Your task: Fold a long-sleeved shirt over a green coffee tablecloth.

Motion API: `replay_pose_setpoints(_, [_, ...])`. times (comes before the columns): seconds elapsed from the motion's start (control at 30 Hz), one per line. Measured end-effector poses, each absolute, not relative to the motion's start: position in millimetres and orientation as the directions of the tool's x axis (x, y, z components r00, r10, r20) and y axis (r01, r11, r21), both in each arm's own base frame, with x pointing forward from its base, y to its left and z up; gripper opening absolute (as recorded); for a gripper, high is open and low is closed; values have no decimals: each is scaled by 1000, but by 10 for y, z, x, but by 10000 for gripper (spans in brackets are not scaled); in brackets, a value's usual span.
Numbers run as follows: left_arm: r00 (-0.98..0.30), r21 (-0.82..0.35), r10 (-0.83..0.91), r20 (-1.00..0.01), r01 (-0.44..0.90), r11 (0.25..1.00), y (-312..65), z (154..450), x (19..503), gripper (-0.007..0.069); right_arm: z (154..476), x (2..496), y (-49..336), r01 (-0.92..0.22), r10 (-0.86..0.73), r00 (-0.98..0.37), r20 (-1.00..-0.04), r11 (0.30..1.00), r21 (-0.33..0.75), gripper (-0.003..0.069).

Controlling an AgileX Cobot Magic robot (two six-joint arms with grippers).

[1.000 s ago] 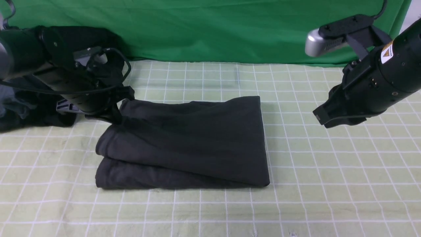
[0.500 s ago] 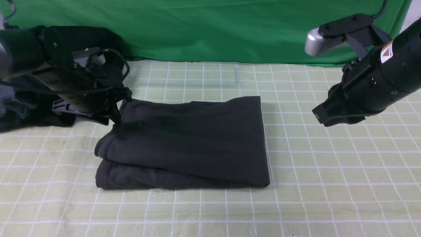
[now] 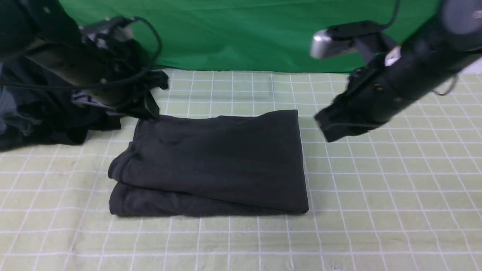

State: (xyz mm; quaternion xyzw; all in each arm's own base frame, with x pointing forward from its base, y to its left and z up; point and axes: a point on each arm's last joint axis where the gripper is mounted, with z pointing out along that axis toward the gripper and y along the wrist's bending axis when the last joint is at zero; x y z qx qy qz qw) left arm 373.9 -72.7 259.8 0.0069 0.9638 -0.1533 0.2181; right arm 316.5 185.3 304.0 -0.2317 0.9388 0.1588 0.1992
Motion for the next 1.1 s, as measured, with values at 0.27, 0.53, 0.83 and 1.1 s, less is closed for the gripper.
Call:
replay_pose_setpoints(0.27, [-979, -181, -42, -201, -5, 983, -614, 1809, 3506, -6, 2265, 3417, 2278, -503, -420, -845, -330, 834, 226, 0])
replay_pose_setpoints(0.53, [-969, -182, -93, -231, -51, 982, -580, 1717, 3447, -6, 1683, 3496, 2341, -448, -413, -891, -187, 868, 215, 0])
replay_pose_setpoints(0.83, [-973, -154, -44, -226, -9, 988, -524, 2012, 3260, -4, 1982, 3518, 2164, -448, -408, -883, -233, 880, 156, 0])
replay_pose_setpoints(1.1, [-878, -200, -30, -478, 75, 977, -463, 3037, 2677, -4, 3723, 3006, 1416, -427, -283, -703, -652, 902, 69, 0])
